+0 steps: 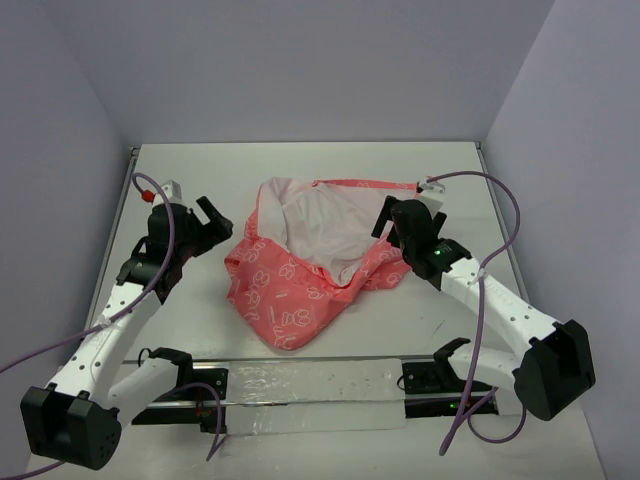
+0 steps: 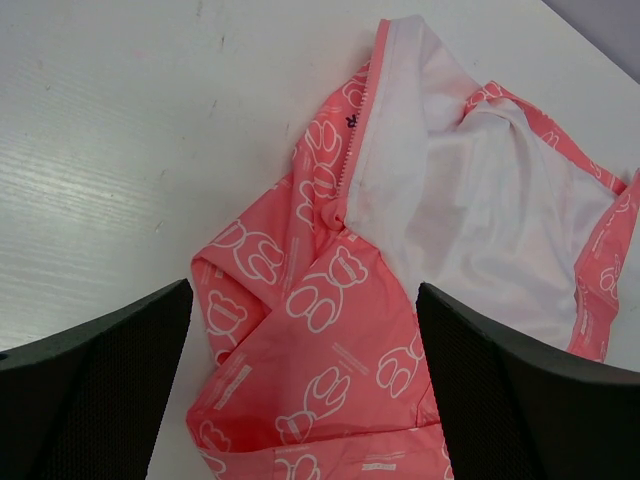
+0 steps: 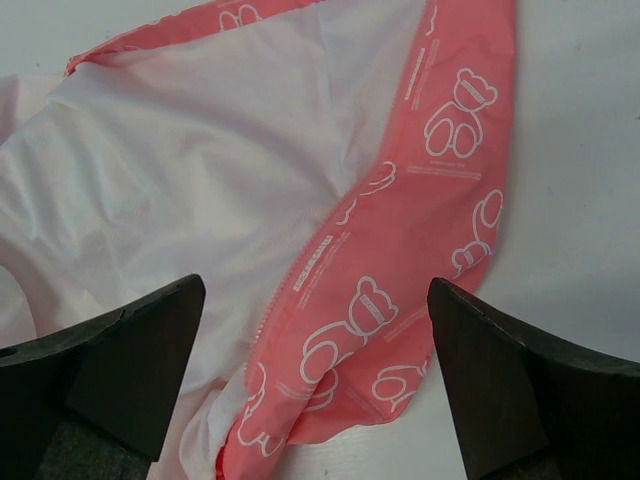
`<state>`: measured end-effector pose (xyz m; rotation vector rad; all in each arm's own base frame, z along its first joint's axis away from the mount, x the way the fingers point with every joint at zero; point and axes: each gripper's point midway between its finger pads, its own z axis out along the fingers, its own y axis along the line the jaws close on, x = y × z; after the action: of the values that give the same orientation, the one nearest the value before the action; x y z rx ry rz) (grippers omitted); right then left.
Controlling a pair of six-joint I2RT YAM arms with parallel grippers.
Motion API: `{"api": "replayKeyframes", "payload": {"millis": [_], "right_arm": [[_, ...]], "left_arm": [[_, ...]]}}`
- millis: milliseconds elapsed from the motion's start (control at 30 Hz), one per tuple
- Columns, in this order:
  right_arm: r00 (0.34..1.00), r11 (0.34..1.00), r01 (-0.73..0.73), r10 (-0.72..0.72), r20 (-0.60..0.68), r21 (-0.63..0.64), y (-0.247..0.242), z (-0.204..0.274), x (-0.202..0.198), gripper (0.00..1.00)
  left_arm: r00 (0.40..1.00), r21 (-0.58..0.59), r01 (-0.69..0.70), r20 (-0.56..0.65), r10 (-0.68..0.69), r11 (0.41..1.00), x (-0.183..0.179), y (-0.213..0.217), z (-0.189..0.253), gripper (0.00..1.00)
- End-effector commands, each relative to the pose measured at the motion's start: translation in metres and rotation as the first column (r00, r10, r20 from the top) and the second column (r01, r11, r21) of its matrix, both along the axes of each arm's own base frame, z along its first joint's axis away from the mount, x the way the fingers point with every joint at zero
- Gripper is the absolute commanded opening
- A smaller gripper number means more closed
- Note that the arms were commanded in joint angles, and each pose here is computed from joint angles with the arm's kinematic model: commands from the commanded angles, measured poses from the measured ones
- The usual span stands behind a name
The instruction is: Zip up the jacket
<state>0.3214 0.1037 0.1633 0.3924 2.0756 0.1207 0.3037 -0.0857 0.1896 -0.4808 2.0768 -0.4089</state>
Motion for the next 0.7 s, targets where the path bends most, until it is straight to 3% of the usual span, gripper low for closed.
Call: {"api": "replayKeyframes", "payload": {"millis": [0,467,667], "right_arm": [[0.997,0.998,-0.025,0.022,0.073,0.053,0.008,0.022,0.003,1.0],[0.993,0.994,-0.104,0.102,0.061,0.043,0.014,0.014,-0.006,1.0],[0.992,0.992,-0.114,0.111,0.062,0.054,0.017,0.015,-0.006,1.0]], "left_arm": [[0.997,-0.006,-0.008,0.078,0.009,1.0,0.011,-0.001,0.027,0.99],[0.996,-0.027,0.049,0.073,-0.047,0.998,0.047,-0.023,0.032,0.97],[0.995,0.001,0.076,0.061,-0.076,0.997,0.089,-0.036,0.029,0.95]]}}
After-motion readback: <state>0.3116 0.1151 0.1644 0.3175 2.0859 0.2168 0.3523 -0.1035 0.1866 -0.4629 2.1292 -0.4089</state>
